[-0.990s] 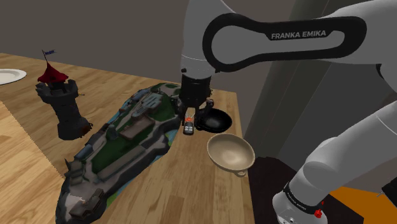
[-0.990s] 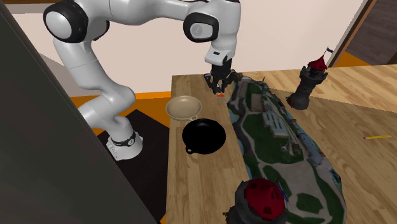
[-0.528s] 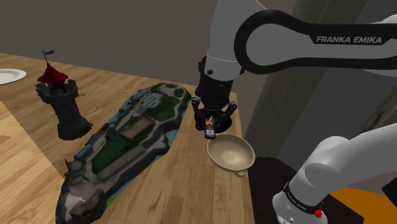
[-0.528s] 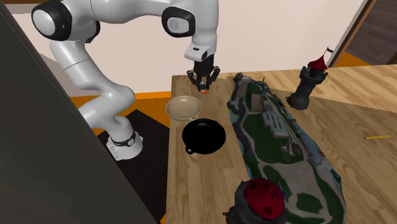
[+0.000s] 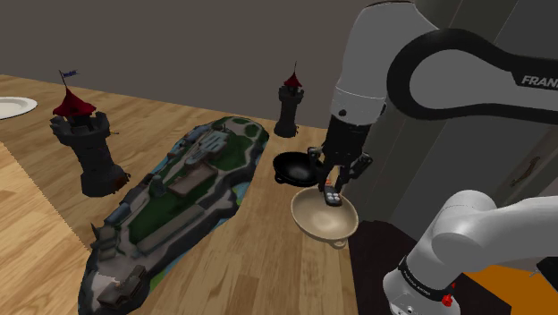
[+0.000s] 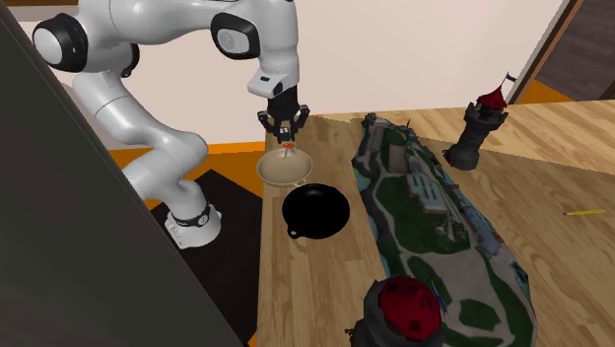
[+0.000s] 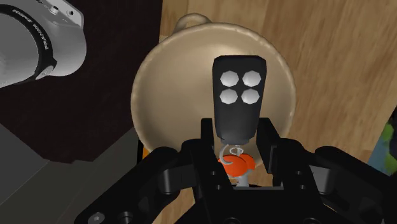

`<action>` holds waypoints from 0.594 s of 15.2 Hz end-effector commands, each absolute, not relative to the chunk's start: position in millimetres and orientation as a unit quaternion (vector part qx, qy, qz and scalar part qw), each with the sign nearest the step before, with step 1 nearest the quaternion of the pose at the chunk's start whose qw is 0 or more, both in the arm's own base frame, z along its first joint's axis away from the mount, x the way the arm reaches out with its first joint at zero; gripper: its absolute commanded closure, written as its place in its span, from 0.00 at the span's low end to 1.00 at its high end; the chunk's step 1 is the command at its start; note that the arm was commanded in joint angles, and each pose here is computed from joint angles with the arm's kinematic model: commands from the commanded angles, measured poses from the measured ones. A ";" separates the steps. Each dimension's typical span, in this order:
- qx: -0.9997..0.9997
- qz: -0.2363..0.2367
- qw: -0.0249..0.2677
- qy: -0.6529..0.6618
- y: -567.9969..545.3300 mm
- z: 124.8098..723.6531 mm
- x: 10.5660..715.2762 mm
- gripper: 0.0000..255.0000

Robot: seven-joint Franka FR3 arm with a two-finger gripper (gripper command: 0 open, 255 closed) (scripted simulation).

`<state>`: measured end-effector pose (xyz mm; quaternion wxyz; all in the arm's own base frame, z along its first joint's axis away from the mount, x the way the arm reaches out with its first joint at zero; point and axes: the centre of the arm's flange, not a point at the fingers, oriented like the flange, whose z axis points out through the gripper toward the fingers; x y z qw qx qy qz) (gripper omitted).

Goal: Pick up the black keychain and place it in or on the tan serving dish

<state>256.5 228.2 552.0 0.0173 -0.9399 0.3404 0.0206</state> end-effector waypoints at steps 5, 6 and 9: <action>-0.940 0.021 0.017 0.340 226.1 521.9 255.4 1.00; -0.940 0.021 0.017 0.340 226.1 516.6 255.4 1.00; -0.940 0.021 0.017 0.340 226.1 500.7 255.4 1.00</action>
